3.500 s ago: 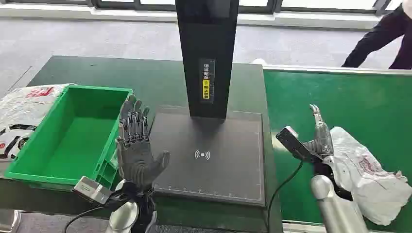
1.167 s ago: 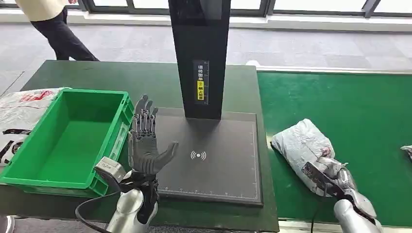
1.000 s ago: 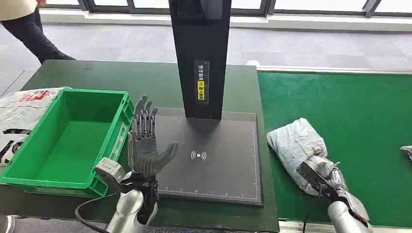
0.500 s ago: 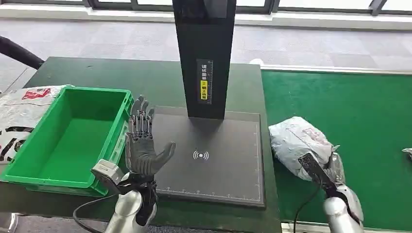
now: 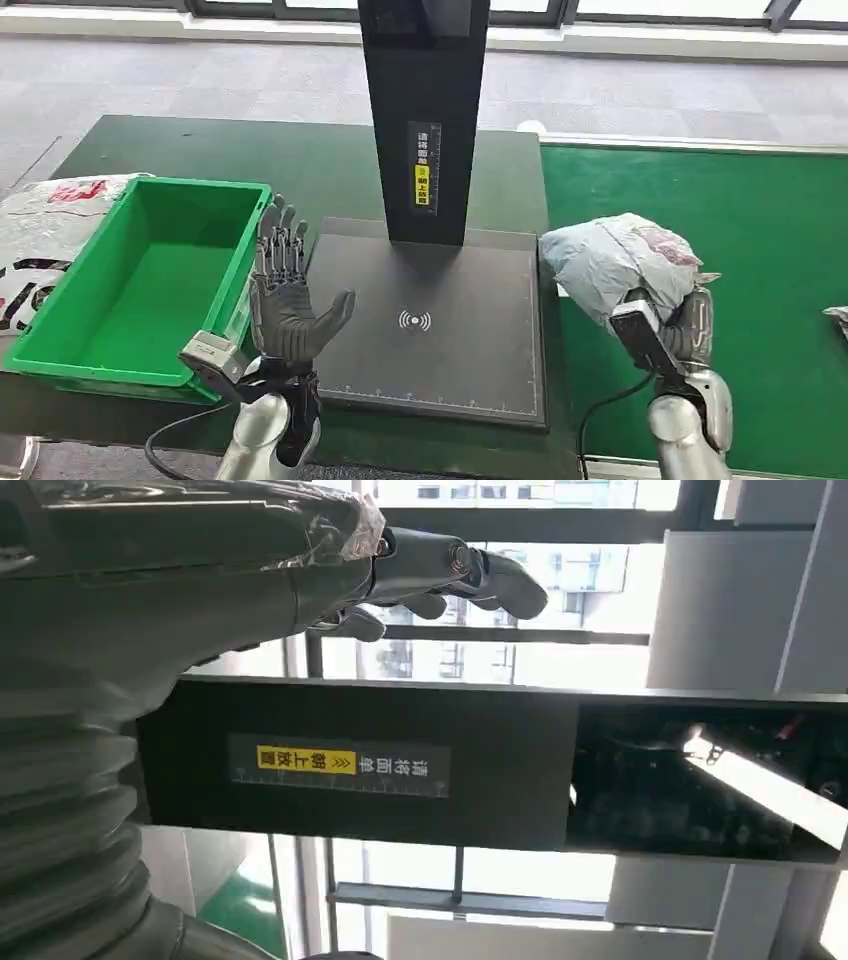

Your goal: Moved the parcel from conveyor to table for the left to box.

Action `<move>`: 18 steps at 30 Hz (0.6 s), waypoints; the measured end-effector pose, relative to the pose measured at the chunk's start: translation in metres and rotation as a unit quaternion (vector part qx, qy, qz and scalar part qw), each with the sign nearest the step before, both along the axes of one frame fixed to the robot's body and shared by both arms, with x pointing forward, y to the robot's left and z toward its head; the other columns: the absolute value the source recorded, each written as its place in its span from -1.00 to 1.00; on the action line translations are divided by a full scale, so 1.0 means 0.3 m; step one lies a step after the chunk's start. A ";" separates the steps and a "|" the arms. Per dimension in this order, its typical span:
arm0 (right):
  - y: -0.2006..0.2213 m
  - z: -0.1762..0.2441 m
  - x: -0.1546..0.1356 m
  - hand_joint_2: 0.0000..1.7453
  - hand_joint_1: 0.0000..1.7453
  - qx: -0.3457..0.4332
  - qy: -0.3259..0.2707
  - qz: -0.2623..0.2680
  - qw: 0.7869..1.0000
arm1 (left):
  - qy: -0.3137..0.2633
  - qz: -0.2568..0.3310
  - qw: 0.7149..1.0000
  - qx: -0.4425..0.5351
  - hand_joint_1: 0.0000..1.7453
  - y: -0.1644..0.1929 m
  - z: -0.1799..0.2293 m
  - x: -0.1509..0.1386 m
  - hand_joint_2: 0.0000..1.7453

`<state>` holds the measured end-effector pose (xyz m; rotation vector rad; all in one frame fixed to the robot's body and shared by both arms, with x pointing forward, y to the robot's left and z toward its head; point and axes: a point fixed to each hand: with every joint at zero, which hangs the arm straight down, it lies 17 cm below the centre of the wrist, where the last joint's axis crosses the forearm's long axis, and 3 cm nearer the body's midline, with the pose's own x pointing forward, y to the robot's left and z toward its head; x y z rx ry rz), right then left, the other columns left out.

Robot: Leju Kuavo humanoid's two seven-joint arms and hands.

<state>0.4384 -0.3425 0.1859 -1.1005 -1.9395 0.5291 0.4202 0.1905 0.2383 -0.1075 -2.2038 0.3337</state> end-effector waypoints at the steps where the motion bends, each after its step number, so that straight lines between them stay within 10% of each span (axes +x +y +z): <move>1: 0.033 0.030 -0.018 1.00 1.00 -0.004 -0.018 0.007 1.000 | 0.000 0.000 1.000 0.000 -1.00 -0.001 0.000 0.000 1.00; 8: 0.366 0.195 -0.122 1.00 1.00 -0.043 -0.110 0.099 0.988 | 0.001 -0.001 1.000 0.003 -1.00 -0.003 -0.002 0.001 1.00; 18: 0.761 0.272 -0.150 1.00 1.00 0.078 -0.093 0.278 0.953 | 0.006 -0.009 1.000 0.004 -1.00 -0.020 -0.016 0.005 1.00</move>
